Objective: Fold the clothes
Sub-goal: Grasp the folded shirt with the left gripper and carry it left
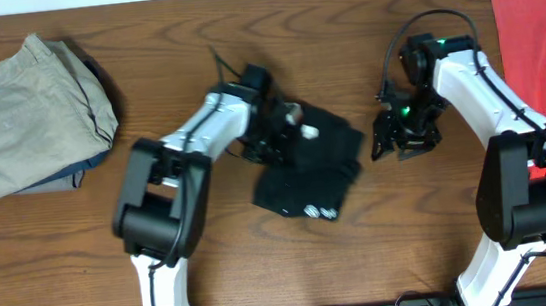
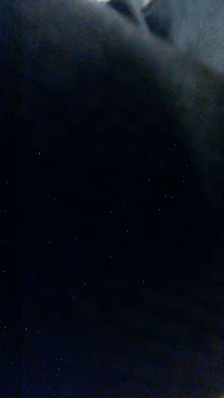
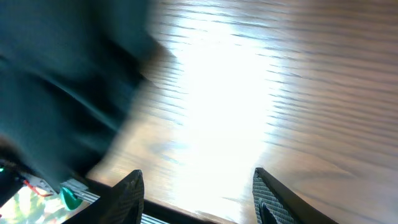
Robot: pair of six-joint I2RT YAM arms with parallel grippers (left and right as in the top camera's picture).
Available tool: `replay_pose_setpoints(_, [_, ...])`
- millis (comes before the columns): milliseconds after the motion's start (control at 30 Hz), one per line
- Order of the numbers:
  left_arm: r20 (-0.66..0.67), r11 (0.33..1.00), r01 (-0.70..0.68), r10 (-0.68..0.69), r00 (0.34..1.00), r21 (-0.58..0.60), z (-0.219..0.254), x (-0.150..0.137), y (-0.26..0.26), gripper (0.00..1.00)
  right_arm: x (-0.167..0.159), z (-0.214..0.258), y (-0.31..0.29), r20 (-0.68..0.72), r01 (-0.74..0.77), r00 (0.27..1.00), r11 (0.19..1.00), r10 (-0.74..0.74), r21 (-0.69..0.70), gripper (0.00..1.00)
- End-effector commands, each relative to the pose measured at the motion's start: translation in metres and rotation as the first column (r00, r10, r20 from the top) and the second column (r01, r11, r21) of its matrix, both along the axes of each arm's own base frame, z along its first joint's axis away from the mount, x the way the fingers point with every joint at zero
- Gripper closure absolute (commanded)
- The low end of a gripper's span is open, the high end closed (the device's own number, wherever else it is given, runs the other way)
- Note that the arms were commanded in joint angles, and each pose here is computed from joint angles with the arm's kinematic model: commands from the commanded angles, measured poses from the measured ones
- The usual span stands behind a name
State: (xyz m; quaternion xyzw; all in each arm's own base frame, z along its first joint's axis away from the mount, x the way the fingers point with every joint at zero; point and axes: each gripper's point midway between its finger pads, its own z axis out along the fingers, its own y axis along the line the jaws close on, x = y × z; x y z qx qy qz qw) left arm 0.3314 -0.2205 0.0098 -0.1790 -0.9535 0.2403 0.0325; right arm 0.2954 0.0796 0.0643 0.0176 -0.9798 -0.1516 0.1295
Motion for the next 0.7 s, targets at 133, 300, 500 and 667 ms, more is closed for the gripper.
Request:
replay_pose_setpoints(133, [0.313,0.864,-0.353,0.245,0.918,0.358,0.05,0.06,0.144,0.94,0.007,0.005,-0.032,0.036,0.033,0.999,0.997,-0.031,-0.07,0.46])
replay_pose_setpoints(300, [0.505,0.787,-0.524,0.324,0.8,0.326,0.114,0.078,0.198,0.94,0.008,0.005,-0.039,0.035,0.055,0.998,0.996,-0.053,-0.07,0.46])
replay_pose_setpoints(500, [0.701,0.685,-0.684,0.358,0.616,0.25,0.179,0.095,0.261,0.94,0.008,0.005,-0.041,0.035,0.062,0.998,0.995,-0.06,-0.072,0.46])
replay_pose_setpoints(667, [0.787,0.62,-0.761,0.366,0.496,0.191,0.206,0.106,0.307,0.94,0.006,0.006,-0.041,0.028,0.062,0.998,0.995,-0.06,-0.072,0.46])
